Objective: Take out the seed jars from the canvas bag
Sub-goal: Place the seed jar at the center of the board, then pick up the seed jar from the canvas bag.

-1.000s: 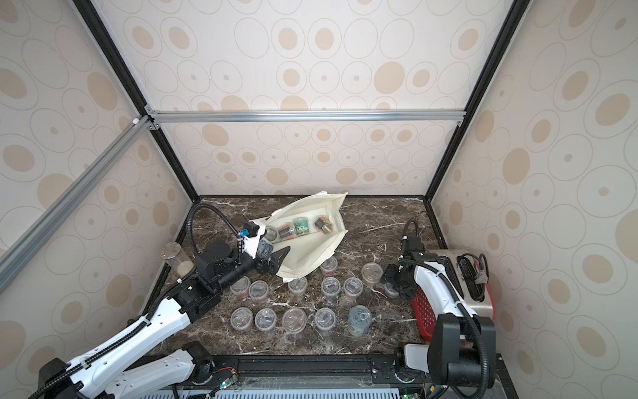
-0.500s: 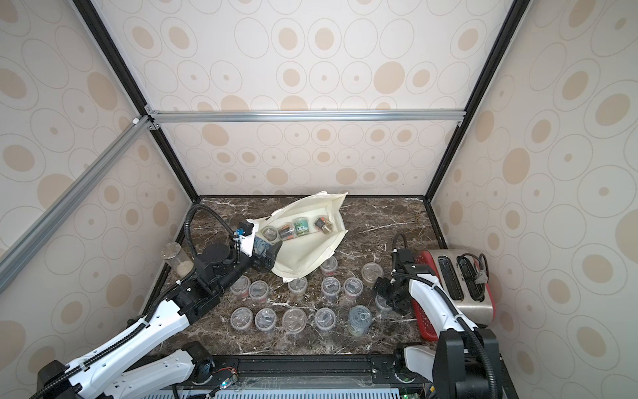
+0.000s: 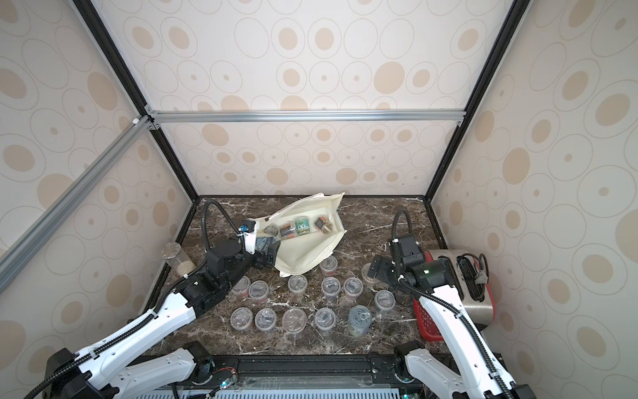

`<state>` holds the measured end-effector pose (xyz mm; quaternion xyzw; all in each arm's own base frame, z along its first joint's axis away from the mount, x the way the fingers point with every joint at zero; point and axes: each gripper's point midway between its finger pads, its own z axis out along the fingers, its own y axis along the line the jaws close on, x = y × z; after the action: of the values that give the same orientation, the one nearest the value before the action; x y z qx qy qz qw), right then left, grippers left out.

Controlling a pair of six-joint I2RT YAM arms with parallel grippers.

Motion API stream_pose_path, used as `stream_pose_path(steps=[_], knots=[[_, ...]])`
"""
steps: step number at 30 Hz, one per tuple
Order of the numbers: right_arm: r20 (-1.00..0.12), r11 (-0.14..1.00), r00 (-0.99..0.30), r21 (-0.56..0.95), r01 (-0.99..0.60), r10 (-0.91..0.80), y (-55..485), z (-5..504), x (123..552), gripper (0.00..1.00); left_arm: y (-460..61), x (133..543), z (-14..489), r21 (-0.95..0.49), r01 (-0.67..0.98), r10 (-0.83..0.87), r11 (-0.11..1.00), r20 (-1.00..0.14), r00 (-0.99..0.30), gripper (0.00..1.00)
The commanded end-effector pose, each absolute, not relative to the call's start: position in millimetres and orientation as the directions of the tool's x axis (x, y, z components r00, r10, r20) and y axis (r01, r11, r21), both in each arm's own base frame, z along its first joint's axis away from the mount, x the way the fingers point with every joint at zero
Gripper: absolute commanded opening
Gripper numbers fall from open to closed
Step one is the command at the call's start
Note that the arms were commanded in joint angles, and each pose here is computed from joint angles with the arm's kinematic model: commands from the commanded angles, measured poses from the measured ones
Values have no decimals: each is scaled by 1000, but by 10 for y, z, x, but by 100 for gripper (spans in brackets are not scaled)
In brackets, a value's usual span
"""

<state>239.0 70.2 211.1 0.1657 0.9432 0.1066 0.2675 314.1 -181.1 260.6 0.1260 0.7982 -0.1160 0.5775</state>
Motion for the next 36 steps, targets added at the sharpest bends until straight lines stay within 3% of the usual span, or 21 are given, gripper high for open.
stream_pose_path(steps=[1, 6, 10, 15, 25, 30, 36], knots=[[-566, 966, -791, 224, 125, 234, 974, 2443, 2532, 97, -1771, 3104, 2656, -90, 317, 21, 944, -943, -332, 98], [-679, 966, -734, 200, -163, 17, 1866, 2829, 2751, 95, -1737, 3019, 2797, -108, 339, -9, 935, -960, -281, 98], [-732, 912, -665, 160, -379, -148, 2701, 2702, 2904, 94, -1628, 2961, 2876, -103, 315, -19, 943, -966, -259, 98], [-701, 893, -694, 194, -405, -163, 3286, 2277, 3192, 94, -1497, 2888, 2904, -81, 284, -3, 955, -965, -262, 98], [-717, 847, -616, 66, -527, -328, 3761, 1545, 3639, 99, -1367, 2785, 2784, -60, 261, 23, 964, -952, -304, 98], [-661, 818, -653, 102, -567, -370, 3858, 1271, 3892, 97, -1420, 2758, 2789, -85, 293, 16, 952, -945, -327, 98], [-676, 805, -608, 36, -592, -417, 3836, 1088, 4213, 94, -1382, 2706, 2782, -99, 292, 5, 951, -942, -335, 98]])
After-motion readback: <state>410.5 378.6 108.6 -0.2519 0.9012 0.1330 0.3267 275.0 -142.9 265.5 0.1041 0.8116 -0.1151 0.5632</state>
